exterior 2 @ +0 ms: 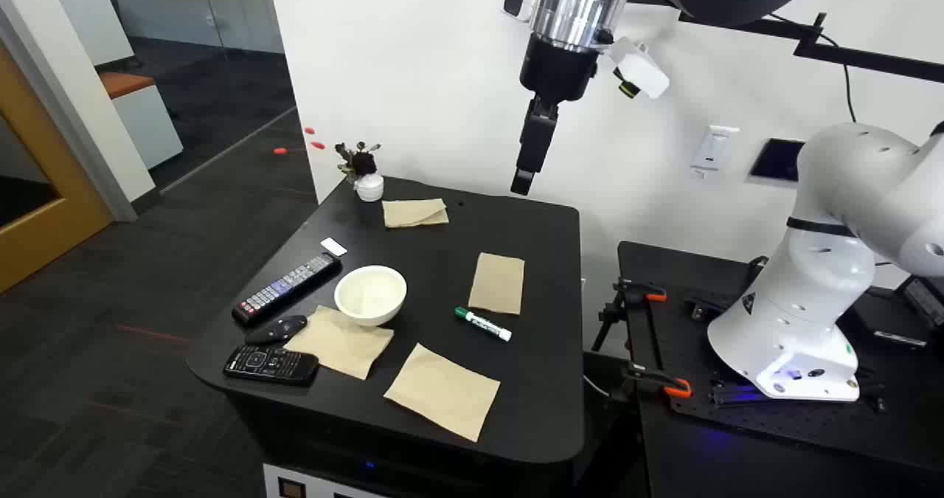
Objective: Put the green marker inside the white bowl
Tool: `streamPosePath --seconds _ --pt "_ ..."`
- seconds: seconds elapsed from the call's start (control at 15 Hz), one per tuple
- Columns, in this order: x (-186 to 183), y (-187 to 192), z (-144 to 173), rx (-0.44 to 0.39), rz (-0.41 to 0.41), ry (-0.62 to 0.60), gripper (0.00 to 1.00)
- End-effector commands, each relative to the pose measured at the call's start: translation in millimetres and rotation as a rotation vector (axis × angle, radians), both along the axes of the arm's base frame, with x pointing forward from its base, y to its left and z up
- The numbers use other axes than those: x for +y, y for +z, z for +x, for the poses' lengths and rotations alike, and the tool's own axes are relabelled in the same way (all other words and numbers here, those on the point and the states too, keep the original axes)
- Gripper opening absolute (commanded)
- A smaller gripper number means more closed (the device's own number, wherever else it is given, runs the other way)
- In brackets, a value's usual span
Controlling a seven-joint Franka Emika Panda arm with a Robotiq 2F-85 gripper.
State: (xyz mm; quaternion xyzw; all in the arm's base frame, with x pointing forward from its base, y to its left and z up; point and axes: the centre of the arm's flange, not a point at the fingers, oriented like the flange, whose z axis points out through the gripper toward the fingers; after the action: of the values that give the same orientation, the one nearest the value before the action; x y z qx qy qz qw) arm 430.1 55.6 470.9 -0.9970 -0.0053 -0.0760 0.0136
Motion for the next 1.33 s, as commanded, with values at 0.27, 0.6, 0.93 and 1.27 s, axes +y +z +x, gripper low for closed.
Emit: streamPosePath --seconds 0.27,0.6,0.93,1.27 --pt "-1 -4 3 0.008 0.003 -0.001 1.0" --pt "-8 -45 10 0.042 -0.005 -0.043 1.0" --pt "-22 -104 11 0.04 -0.01 -0.15 1.0" --pt "-30 -168 8 0.036 -0.019 -0.254 1.0"
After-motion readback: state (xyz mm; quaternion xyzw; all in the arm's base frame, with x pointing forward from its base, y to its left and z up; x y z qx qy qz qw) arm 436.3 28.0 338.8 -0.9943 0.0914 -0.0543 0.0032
